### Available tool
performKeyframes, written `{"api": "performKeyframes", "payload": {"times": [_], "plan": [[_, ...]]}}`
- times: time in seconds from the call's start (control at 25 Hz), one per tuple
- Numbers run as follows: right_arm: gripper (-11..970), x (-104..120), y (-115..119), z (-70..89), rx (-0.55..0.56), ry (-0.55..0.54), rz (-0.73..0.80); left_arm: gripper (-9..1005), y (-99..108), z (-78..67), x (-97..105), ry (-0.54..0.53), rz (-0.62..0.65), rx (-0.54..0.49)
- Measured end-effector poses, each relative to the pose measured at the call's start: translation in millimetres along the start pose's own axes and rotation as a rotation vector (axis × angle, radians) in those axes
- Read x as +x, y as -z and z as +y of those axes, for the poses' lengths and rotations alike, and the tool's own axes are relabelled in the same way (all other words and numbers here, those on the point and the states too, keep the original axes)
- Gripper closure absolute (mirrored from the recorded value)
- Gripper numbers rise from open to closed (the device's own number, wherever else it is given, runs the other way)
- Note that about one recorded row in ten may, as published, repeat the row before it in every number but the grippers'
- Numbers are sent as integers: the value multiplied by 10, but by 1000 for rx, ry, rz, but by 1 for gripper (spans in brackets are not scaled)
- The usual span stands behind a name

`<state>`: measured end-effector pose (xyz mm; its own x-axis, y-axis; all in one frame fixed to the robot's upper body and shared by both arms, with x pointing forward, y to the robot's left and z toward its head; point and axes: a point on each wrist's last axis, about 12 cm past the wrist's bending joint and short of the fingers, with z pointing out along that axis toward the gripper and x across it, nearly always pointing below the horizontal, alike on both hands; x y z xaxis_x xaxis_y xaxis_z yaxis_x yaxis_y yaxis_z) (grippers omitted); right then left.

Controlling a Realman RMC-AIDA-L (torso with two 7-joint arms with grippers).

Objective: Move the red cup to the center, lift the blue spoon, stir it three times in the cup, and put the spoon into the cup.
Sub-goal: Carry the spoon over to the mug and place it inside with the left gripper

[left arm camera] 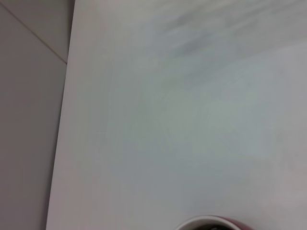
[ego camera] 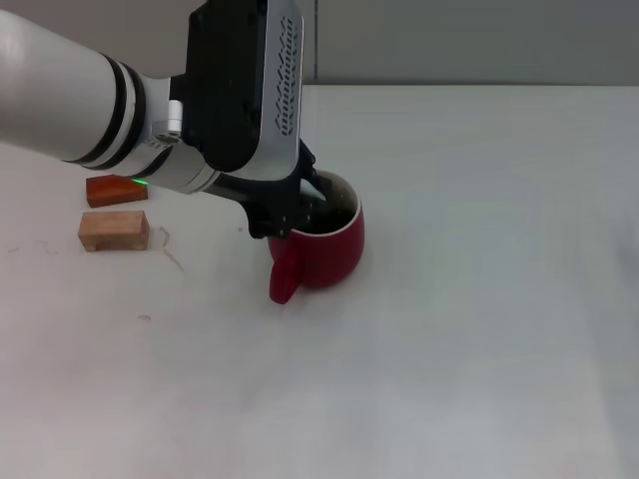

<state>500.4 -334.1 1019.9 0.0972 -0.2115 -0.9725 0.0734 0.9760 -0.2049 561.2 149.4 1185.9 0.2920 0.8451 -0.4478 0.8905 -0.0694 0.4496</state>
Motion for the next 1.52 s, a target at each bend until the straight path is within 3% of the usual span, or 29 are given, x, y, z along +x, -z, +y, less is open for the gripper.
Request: {"api": "performKeyframes", "payload": {"times": [0.32, 0.84, 1.52], "plan": [[363, -6, -11, 11, -2, -1, -2, 852, -7, 9, 95, -4, 87, -22], [362, -18, -40, 30, -8, -2, -6, 851, 97, -64, 103, -12, 118, 32], [362, -19, -70, 46, -14, 2, 0, 852, 18, -66, -126, -45, 5, 21]]}}
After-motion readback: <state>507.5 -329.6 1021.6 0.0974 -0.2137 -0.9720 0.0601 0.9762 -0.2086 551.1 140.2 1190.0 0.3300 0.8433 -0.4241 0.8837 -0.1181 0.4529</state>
